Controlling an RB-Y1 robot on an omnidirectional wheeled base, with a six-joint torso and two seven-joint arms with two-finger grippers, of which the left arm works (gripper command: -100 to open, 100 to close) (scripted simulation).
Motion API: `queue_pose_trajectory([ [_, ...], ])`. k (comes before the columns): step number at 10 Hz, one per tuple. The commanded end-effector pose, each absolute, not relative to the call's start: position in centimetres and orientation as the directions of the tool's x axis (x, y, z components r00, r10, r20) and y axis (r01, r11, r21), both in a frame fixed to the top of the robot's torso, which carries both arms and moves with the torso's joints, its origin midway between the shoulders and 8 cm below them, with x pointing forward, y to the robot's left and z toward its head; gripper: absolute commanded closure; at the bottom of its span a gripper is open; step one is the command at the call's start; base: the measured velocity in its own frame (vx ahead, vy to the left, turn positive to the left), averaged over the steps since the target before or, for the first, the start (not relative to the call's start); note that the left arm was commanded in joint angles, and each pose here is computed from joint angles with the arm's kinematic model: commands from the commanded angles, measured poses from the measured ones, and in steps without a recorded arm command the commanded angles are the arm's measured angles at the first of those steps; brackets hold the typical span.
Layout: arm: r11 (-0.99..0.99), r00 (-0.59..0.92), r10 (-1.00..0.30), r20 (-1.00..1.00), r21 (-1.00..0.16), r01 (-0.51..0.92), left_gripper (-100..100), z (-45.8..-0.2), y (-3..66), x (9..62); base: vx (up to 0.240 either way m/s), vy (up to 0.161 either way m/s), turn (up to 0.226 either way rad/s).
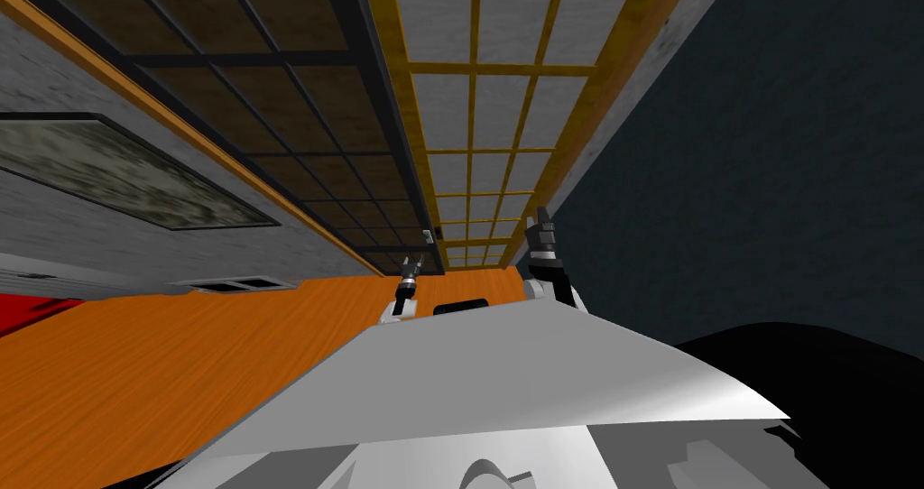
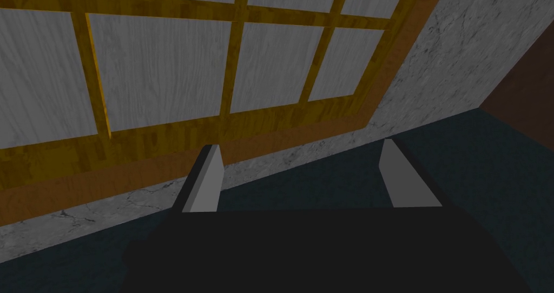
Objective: Pull the door open
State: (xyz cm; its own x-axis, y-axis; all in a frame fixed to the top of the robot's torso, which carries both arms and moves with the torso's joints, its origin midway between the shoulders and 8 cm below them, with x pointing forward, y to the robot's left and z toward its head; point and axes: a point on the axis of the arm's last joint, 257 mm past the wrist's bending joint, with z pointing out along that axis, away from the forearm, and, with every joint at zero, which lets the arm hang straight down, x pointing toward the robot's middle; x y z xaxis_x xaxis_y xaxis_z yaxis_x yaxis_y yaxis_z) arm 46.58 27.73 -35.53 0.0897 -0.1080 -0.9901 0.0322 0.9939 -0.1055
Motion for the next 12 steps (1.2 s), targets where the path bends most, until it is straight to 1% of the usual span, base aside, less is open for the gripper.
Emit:
queue_pose_trajectory([
  [1, 0.996, 0.074, -0.089, -0.993, -0.087, 0.032, -100, -36.3, 27.5, 46.5, 0.095, -0.002, -0.009],
  [4, 0.998, 0.042, -0.052, -0.998, -0.05, 0.034, -100, -37.9, 26.8, 46.4, 0.118, 0.002, -0.015],
  [9, 0.999, 0.002, -0.003, -1.0, -0.003, 0.046, -100, -39.7, 25.5, 46.3, 0.151, 0.019, -0.017],
  [10, 0.999, 0.004, -0.008, -1.0, -0.007, 0.044, -100, -39.6, 25.7, 46.3, 0.04, -0.001, -0.002],
  [12, 1.0, -0.025, 0.002, -1.0, 0.002, 0.018, -100, -40.8, 27.3, 45.1, -0.121, -0.014, 0.006],
])
